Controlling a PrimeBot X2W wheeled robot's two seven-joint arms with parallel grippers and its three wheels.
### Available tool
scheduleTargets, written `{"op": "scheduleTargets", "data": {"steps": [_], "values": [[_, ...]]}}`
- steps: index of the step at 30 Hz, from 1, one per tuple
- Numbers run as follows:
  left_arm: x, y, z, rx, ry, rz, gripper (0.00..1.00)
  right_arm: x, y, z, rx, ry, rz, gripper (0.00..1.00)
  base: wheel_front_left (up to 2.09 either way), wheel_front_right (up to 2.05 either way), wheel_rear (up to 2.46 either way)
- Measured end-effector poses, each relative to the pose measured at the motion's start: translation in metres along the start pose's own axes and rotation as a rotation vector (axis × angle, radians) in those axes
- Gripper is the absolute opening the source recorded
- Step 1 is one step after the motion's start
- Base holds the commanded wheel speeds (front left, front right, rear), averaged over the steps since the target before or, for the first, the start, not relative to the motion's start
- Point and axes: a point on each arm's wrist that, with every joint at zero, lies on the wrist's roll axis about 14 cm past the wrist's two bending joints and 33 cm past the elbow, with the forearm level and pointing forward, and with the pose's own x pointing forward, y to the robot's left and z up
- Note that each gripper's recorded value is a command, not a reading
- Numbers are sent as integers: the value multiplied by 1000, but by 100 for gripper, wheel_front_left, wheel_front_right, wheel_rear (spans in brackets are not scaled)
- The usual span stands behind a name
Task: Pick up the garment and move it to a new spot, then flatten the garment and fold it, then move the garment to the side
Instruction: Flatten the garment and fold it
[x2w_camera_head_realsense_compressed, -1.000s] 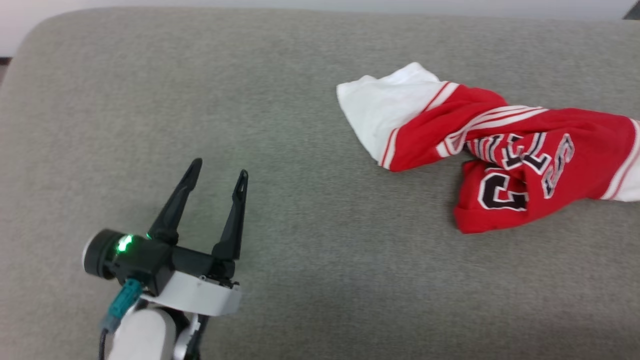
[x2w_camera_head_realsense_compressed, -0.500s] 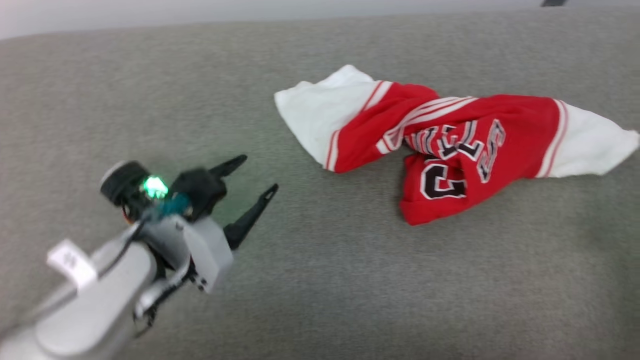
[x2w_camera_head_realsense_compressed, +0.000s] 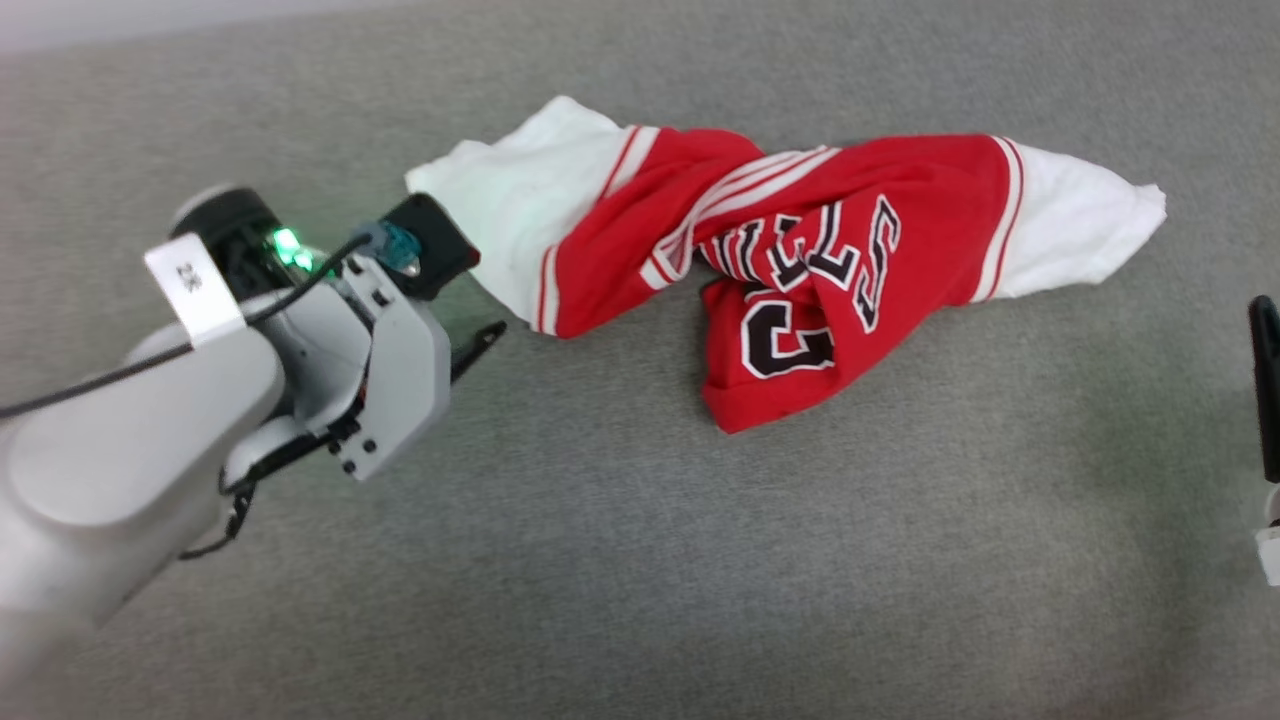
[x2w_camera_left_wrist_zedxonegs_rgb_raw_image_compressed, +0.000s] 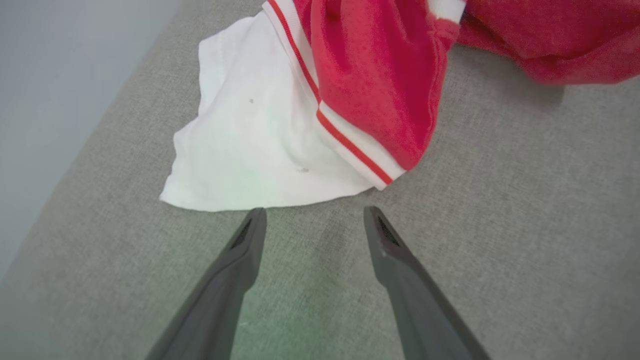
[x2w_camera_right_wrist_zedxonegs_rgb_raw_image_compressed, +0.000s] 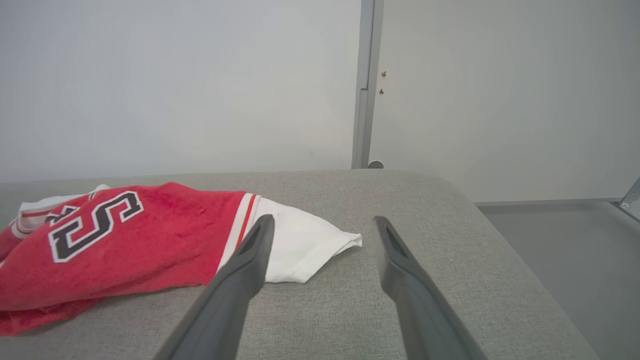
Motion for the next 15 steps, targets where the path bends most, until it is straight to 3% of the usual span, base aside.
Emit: {"op": "scheduleTargets", "data": {"steps": [6, 15], "values": [[22, -20, -18, 88, 104, -66, 100, -5, -6, -11, -11, 37, -25, 100, 0, 0, 0], [40, -10, -9, 192, 52, -40, 100, 4, -3, -18, -17, 50, -19, 100, 0, 0, 0]]}}
